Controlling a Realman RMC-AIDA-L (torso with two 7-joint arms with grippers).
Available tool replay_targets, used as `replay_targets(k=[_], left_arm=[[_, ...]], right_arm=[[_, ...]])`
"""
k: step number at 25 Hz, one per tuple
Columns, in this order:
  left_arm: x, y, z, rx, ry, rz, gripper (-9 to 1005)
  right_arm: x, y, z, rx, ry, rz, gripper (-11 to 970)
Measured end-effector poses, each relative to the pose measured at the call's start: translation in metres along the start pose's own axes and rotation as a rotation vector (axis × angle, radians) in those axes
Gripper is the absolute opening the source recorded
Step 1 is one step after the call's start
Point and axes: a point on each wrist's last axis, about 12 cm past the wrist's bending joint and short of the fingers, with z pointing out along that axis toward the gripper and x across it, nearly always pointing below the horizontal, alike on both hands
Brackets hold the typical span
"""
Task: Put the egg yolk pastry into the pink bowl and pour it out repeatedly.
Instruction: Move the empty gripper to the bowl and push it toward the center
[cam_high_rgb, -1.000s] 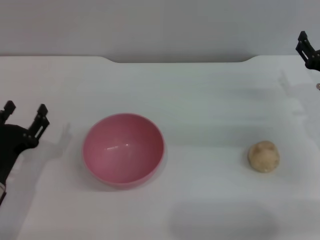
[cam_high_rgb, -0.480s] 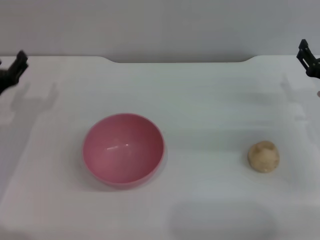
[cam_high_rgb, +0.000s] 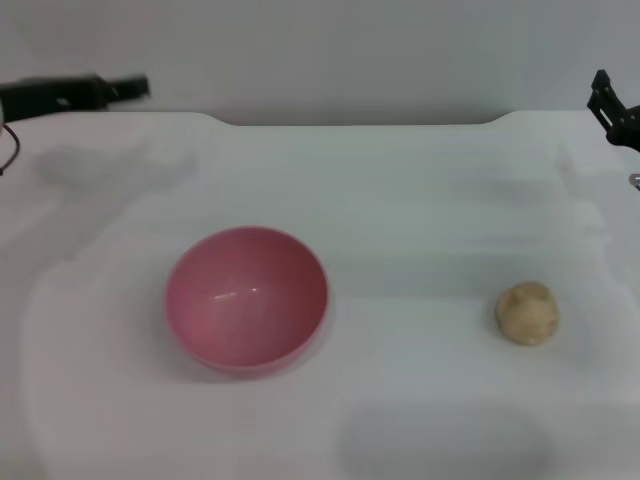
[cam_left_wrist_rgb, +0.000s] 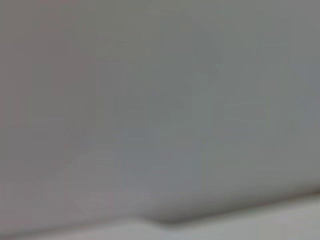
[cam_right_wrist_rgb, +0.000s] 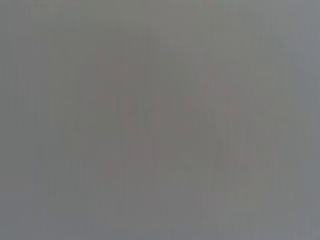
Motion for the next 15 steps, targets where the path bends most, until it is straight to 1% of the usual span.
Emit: replay_targets(k=[1, 3, 5, 6, 8, 9, 13, 15], left_arm=[[-0.005, -0.006, -0.002, 0.007, 0.069, 0.005, 756], [-0.013, -0.017, -0.007, -0.012, 0.190, 0.026, 755], [-0.019, -0.031, -0.013, -0.037, 0.282, 0.049, 755], [-0.021, -0.036, -0.017, -0.045, 0.309, 0.064, 755], [-0.028, -0.050, -0.029, -0.057, 0.338, 0.091, 755], [-0.032, -0.058, -0.038, -0.055, 0.332, 0.102, 755], [-0.035, -0.079, -0.063, -0.041, 0.313, 0.142, 756], [-0.033, -0.086, -0.068, -0.037, 0.319, 0.156, 756]], right_arm=[[0.000, 0.000, 0.000, 0.000, 0.000, 0.000, 757], [-0.002, 0.000, 0.002, 0.000, -0.007, -0.003, 756], [-0.004, -0.001, 0.004, 0.001, -0.014, -0.006, 756], [-0.005, -0.001, 0.005, 0.002, -0.017, -0.010, 756], [-0.007, -0.003, 0.006, 0.005, -0.023, -0.016, 756], [-0.008, -0.004, 0.006, 0.007, -0.026, -0.020, 756], [-0.010, -0.009, 0.006, 0.017, -0.035, -0.034, 756], [-0.010, -0.013, 0.005, 0.027, -0.037, -0.037, 756]])
